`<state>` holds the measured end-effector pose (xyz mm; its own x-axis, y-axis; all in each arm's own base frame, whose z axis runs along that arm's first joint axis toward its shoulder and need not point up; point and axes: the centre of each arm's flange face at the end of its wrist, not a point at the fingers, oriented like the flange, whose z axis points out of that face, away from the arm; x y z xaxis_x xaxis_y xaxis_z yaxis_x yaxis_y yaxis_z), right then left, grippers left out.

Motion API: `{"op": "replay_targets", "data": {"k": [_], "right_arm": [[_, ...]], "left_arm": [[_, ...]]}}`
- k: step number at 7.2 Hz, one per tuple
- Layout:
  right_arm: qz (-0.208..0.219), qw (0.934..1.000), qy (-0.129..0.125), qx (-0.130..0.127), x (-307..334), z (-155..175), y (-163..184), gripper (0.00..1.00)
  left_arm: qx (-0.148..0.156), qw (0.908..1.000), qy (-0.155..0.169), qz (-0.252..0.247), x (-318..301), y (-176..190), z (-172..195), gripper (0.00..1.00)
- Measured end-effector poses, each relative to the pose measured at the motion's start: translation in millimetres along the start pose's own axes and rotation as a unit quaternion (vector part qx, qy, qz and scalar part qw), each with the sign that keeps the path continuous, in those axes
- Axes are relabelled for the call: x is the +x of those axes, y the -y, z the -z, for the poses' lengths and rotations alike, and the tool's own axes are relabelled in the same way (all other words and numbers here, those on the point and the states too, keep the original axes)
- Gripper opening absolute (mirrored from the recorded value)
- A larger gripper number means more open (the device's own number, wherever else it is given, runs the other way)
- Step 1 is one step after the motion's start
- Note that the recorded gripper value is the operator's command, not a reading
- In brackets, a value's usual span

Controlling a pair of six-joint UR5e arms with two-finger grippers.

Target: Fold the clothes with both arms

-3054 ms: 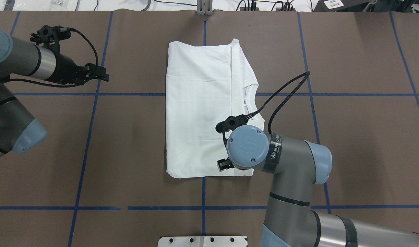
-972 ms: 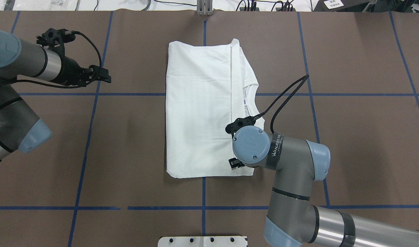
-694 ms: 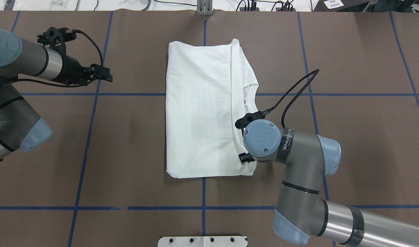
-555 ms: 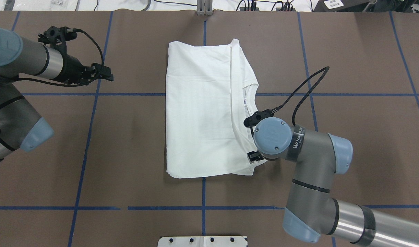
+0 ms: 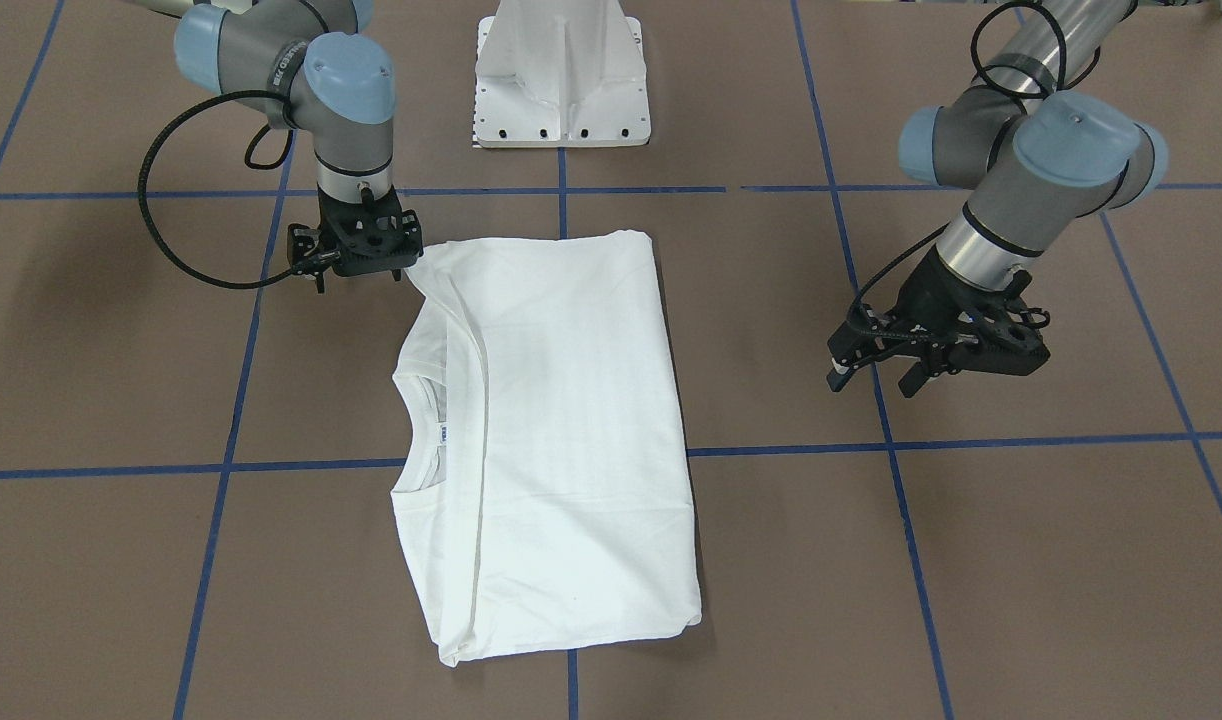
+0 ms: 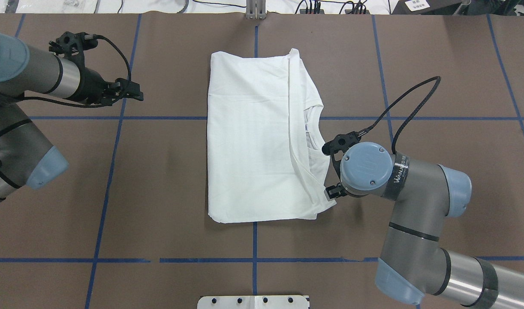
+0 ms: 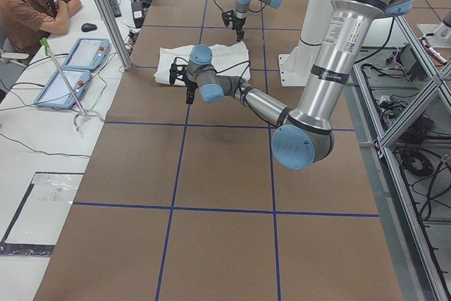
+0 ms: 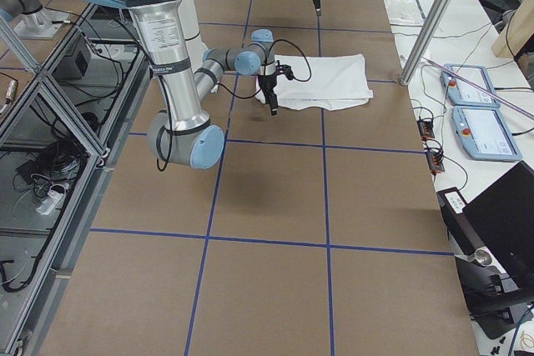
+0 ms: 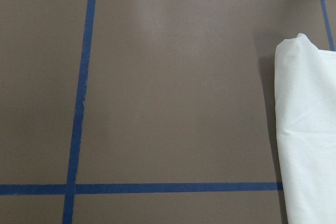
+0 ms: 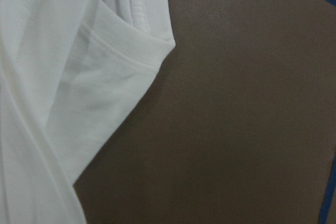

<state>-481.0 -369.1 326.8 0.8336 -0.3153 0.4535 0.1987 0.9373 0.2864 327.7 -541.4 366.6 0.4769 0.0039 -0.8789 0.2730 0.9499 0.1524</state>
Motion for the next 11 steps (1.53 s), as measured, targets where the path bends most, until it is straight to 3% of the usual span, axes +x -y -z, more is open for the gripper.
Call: {"op": "replay_targets", "data": {"k": [3, 5, 8, 11], "right_arm": [[-0.022, 0.9983, 0.026, 0.047, -35, 36, 76, 1.00], [-0.026, 0.9956, 0.052, 0.073, -61, 16, 114, 1.00], [-0.026, 0.9961, 0.060, 0.059, -70, -1, 121, 1.00], [-0.030, 0.9984, 0.037, 0.032, -63, -9, 114, 1.00]], "left_arm": [[-0.001, 1.0000, 0.002, -0.004, -3, 0, -2, 1.00], [-0.002, 1.0000, 0.004, -0.003, -5, 0, -3, 1.00], [-0.004, 1.0000, 0.008, -0.001, -8, 0, -8, 1.00], [-0.004, 1.0000, 0.007, 0.000, -7, 1, -9, 1.00]]}}
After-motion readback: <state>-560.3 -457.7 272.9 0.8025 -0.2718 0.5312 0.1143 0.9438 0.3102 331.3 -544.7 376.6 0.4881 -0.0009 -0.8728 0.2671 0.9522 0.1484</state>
